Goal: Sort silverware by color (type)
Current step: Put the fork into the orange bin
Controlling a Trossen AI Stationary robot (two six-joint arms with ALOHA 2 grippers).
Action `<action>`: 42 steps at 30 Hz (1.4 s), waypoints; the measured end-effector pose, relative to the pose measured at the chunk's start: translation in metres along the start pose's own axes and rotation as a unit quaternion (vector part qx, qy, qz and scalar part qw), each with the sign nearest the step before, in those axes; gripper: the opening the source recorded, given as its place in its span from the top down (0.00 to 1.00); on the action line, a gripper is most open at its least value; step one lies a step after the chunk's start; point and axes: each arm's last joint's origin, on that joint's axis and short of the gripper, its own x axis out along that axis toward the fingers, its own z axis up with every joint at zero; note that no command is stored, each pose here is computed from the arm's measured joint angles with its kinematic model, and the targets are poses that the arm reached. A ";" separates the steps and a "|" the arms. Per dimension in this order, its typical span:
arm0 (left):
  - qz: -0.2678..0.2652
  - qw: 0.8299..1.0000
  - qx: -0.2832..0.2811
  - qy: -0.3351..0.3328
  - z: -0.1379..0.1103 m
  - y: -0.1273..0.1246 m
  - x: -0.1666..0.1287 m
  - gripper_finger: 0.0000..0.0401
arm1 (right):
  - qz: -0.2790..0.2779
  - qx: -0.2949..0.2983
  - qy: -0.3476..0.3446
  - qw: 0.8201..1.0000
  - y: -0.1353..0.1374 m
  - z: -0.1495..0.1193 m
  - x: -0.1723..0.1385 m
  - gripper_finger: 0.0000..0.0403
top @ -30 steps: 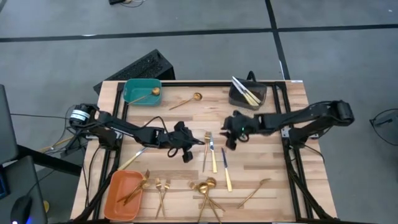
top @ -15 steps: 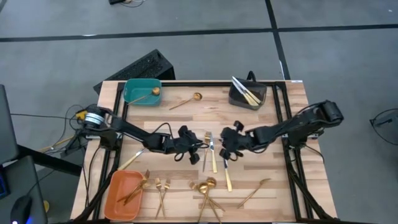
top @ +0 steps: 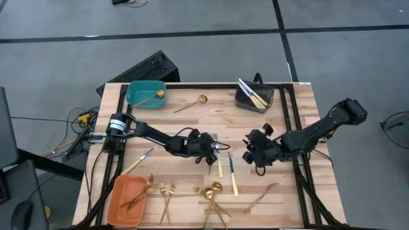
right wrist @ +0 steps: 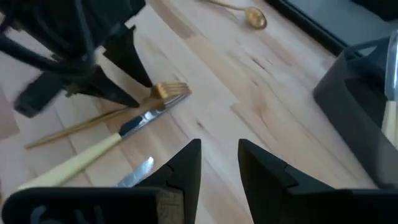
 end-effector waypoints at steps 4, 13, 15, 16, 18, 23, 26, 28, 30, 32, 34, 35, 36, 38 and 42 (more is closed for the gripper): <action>0.017 1.000 0.005 0.000 0.001 0.002 0.000 0.65 | 0.000 -0.006 -0.003 1.000 0.005 -0.006 -0.003 0.67; 0.025 0.999 0.006 0.022 -0.004 0.009 0.012 0.83 | 0.002 -0.009 0.001 1.000 0.008 -0.011 -0.005 0.67; 0.022 0.999 0.004 0.024 -0.004 0.010 0.013 0.85 | 0.002 -0.010 0.001 1.000 0.008 -0.011 -0.005 0.67; 0.021 0.999 0.004 0.025 -0.004 0.010 0.013 0.85 | 0.002 -0.007 0.001 1.000 0.008 -0.011 -0.005 0.67; 0.024 1.000 0.004 0.020 -0.002 0.011 0.011 0.85 | -0.001 -0.004 0.004 1.000 0.007 -0.012 -0.005 0.67; 0.024 1.000 0.010 0.008 0.008 0.012 -0.001 0.78 | -0.013 0.014 0.000 1.000 0.006 -0.015 -0.008 0.67; 0.015 1.000 0.003 -0.012 0.015 0.010 -0.006 0.70 | -0.012 0.031 -0.011 0.999 0.007 -0.016 -0.010 0.67; 0.000 1.000 -0.003 -0.025 0.016 0.006 -0.005 0.65 | -0.011 0.042 -0.015 0.999 0.008 -0.016 -0.011 0.67; -0.016 0.999 -0.007 -0.036 0.016 0.002 -0.001 0.60 | -0.012 0.053 -0.026 0.998 0.009 -0.017 -0.013 0.67; -0.015 0.999 -0.008 -0.029 0.010 0.001 0.005 0.57 | -0.012 0.062 -0.035 0.997 0.010 -0.017 -0.014 0.67; -0.008 1.000 -0.014 -0.019 0.002 0.002 0.012 0.55 | -0.008 0.067 -0.038 0.997 0.011 -0.017 -0.015 0.67; -0.005 1.000 -0.015 -0.015 -0.001 0.002 0.015 0.54 | -0.005 0.067 -0.039 0.997 0.011 -0.017 -0.016 0.67; -0.003 1.000 -0.016 -0.013 -0.003 0.002 0.017 0.54 | -0.002 0.069 -0.040 0.997 0.012 -0.017 -0.016 0.67; 0.001 1.000 -0.021 -0.013 -0.007 0.002 0.022 0.54 | 0.001 0.069 -0.041 0.997 0.013 -0.018 -0.017 0.67; 0.007 1.000 -0.005 -0.007 -0.008 0.003 0.022 0.59 | 0.001 0.068 -0.041 0.997 0.013 -0.018 -0.017 0.67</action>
